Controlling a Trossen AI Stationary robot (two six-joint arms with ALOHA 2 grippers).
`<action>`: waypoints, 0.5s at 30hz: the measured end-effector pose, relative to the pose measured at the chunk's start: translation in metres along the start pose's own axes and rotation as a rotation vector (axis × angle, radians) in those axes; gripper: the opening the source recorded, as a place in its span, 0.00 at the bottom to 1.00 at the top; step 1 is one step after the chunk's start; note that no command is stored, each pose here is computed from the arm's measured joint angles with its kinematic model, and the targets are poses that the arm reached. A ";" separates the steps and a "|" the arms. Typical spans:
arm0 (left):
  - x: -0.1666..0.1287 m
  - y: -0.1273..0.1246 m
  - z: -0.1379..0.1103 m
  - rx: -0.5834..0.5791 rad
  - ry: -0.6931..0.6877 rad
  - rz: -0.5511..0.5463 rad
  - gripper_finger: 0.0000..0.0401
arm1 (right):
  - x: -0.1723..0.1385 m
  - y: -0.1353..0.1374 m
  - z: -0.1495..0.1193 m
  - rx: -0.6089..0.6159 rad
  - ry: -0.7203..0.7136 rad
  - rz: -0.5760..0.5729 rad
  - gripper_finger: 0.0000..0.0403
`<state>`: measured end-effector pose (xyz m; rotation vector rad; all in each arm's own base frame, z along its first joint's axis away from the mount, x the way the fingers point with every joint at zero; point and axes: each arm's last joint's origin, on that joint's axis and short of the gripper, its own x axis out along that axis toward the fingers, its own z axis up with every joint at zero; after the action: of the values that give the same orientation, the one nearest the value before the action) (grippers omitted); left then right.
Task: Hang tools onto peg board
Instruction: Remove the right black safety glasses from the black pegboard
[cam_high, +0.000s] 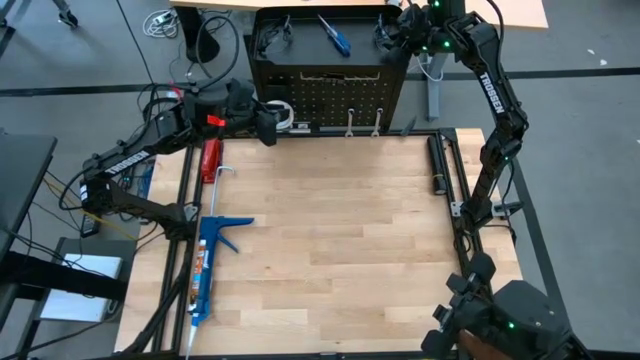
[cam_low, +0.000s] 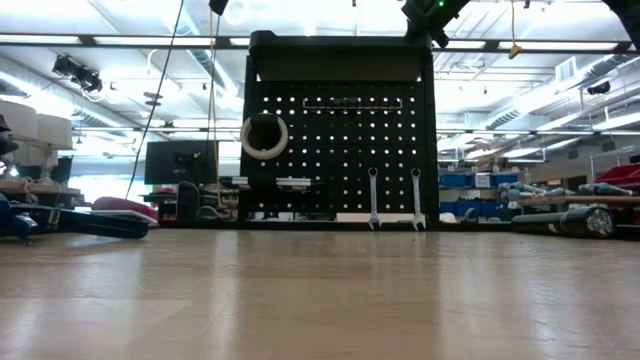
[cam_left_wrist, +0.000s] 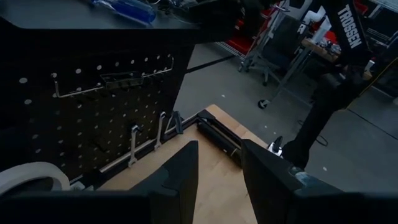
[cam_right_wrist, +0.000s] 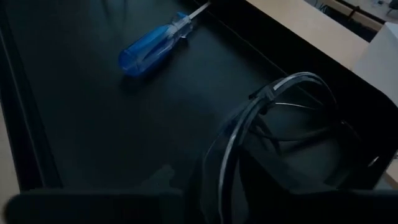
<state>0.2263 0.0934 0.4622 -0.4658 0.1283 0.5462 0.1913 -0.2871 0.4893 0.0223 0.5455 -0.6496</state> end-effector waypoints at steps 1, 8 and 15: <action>0.000 0.000 0.000 0.000 0.000 0.000 0.31 | 0.000 0.000 0.000 0.000 0.000 0.000 0.25; 0.000 0.000 0.000 0.000 0.000 0.000 0.31 | 0.000 0.000 0.000 0.000 0.000 -0.006 0.06; 0.000 0.000 0.000 0.000 0.000 0.000 0.31 | 0.000 0.000 0.000 0.000 0.000 -0.006 0.10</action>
<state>0.2263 0.0934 0.4622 -0.4660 0.1282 0.5462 0.1912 -0.2873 0.4894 0.0208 0.5461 -0.6555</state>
